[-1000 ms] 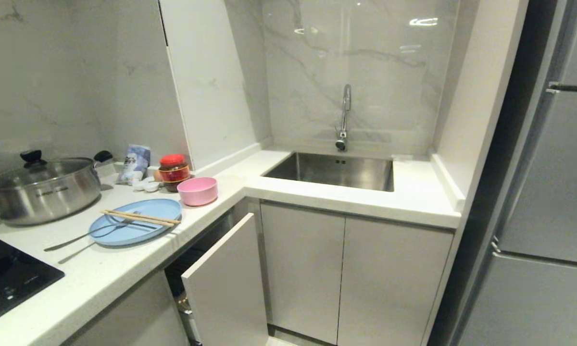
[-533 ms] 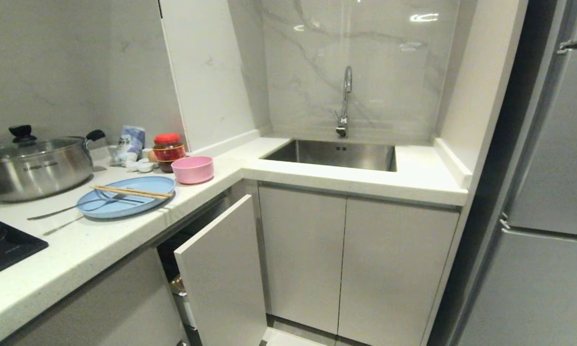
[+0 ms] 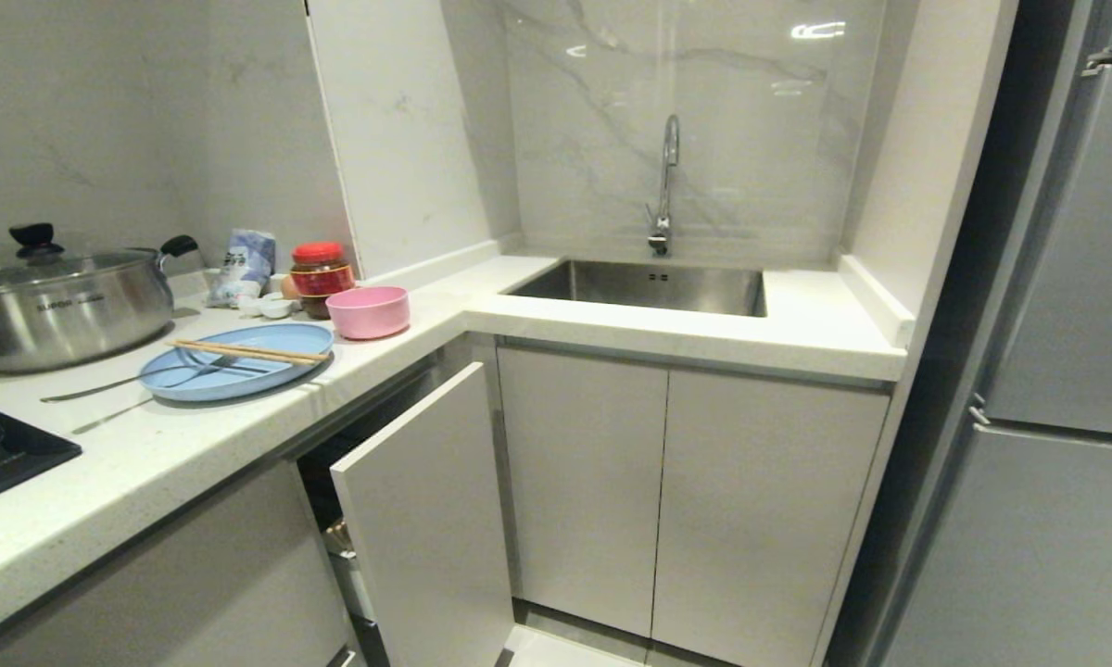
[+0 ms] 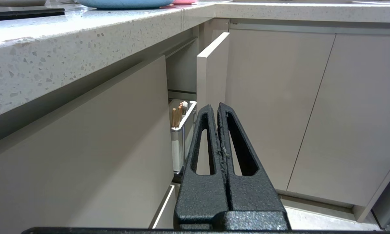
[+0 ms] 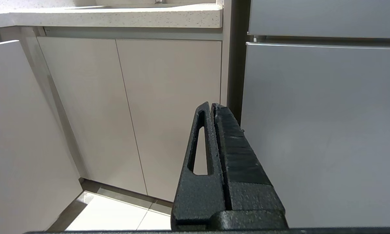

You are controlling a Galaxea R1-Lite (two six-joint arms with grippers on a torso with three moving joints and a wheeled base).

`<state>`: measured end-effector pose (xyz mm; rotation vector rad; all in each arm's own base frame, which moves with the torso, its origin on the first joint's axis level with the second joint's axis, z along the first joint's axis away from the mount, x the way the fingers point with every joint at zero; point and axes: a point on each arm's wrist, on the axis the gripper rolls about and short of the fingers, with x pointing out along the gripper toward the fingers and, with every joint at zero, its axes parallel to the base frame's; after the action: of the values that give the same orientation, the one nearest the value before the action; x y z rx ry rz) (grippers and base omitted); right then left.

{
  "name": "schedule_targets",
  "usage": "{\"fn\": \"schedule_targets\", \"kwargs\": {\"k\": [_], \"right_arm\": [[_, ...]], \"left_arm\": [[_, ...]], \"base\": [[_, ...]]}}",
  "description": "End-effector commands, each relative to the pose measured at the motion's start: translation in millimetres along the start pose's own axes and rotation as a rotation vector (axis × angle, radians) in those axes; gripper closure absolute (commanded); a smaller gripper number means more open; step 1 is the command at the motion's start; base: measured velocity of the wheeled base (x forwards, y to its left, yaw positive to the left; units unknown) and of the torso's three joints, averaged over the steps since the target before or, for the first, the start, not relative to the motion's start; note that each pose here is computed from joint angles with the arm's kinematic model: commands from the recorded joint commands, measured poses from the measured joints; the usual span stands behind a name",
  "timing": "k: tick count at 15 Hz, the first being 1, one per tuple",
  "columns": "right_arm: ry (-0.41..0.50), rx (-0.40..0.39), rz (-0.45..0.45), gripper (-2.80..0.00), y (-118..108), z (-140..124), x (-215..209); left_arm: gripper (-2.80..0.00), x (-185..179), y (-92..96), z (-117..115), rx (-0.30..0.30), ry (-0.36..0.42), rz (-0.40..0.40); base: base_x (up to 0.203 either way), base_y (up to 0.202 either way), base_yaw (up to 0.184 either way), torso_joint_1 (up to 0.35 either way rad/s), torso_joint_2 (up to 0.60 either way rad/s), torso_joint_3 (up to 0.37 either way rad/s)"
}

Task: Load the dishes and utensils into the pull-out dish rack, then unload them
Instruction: Open the cupboard

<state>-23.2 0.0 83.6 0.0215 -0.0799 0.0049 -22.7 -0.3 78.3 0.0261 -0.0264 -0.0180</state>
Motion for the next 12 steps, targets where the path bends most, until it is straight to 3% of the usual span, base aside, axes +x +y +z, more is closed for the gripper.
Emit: {"fn": "schedule_targets", "kwargs": {"k": [1,12], "right_arm": [[0.025,0.000,0.000,0.00,-0.2,-7.3,1.5],[0.025,0.000,0.000,0.00,-0.2,-7.3,1.5]], "left_arm": [[0.00,1.0,-0.1,-3.8,0.000,0.014,-0.002],[0.00,1.0,-0.1,-3.7,0.010,0.013,-0.003]], "base": [[0.000,0.000,0.000,0.000,0.00,0.000],[0.000,0.000,0.000,0.000,0.00,0.000]]}}
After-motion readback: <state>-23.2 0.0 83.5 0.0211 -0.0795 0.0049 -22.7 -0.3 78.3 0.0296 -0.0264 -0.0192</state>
